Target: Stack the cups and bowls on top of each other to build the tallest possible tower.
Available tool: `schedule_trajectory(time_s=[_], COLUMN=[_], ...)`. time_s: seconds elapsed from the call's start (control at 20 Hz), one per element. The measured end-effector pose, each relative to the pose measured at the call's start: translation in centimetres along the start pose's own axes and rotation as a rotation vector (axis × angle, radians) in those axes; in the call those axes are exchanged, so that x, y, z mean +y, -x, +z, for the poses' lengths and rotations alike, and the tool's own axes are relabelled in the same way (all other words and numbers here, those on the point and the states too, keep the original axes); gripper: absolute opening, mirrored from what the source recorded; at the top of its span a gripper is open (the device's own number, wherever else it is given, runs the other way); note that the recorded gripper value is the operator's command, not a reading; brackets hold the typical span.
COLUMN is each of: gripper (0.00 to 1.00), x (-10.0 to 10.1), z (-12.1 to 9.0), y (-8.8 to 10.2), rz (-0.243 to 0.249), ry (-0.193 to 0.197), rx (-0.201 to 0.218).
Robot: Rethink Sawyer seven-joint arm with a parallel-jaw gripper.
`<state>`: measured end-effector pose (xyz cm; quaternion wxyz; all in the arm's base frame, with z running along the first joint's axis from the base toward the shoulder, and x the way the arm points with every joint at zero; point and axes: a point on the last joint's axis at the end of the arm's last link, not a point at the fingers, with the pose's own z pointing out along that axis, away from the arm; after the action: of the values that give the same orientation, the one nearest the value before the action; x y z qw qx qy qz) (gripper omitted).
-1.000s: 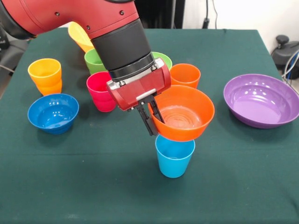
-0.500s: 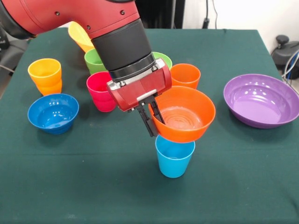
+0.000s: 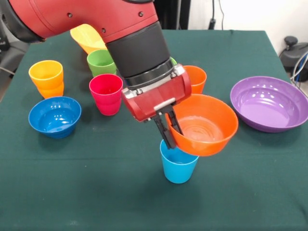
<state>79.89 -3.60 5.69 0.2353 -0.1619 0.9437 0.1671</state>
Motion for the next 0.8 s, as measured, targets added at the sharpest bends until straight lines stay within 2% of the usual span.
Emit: schedule_trajectory(time_s=[0.45, 0.8], gripper=[0.00, 0.00], x=[0.8, 0.2], z=[0.6, 0.4], y=[3.2, 3.6], rz=[0.009, 0.015], ry=[0.002, -0.008], rx=[-0.007, -0.016])
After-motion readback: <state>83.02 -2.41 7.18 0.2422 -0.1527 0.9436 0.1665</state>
